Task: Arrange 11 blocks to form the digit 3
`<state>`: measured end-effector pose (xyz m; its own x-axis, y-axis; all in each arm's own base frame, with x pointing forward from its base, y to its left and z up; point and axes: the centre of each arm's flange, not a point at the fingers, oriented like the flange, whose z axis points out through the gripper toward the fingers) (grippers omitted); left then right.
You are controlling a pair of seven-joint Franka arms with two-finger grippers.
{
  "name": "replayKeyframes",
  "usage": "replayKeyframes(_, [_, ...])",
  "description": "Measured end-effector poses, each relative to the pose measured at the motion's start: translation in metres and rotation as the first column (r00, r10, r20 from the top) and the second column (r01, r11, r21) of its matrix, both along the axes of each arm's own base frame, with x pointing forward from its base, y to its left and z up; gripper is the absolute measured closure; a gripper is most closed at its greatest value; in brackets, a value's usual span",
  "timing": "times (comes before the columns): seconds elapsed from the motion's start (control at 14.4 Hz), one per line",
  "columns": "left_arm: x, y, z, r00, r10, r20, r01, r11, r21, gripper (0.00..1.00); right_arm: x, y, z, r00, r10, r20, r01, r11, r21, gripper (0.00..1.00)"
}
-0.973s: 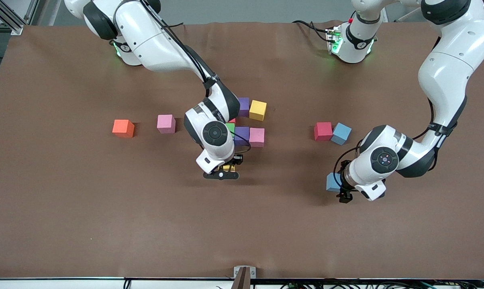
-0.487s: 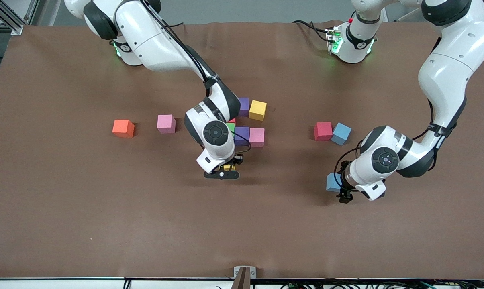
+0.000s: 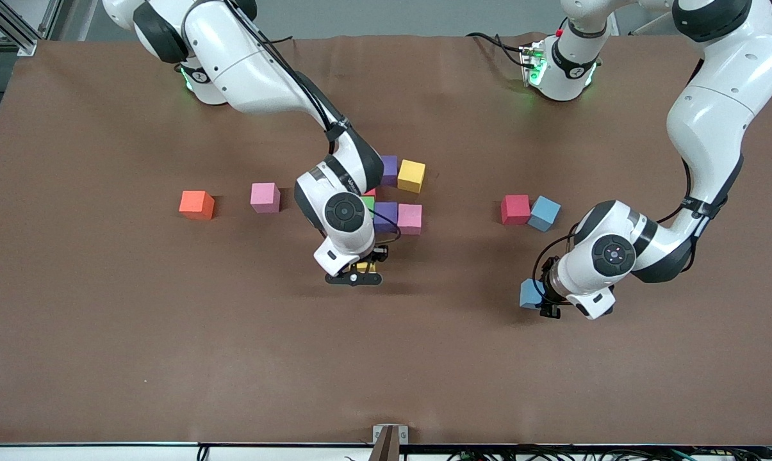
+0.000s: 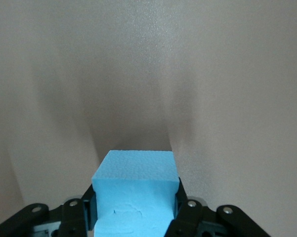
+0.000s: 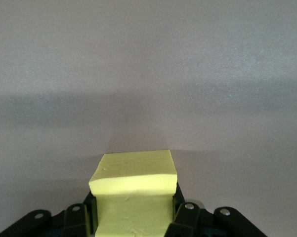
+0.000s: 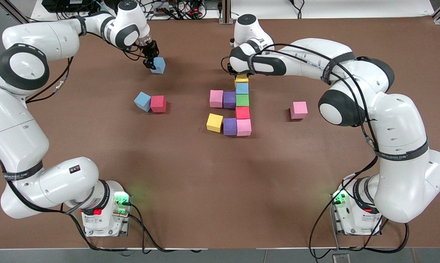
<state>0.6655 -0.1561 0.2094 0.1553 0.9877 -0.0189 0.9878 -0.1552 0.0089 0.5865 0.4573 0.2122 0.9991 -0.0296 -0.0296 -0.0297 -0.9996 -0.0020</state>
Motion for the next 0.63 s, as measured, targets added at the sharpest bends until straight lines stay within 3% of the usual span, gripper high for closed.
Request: replayKeyframes(0.63, [0.002, -0.059, 0.026, 1.000, -0.002, -0.005, 0.002, 1.000, -0.025, 0.45, -0.002, 0.000, 0.000, 1.000, -0.005, -0.010, 0.005, 1.000, -0.007, 0.44])
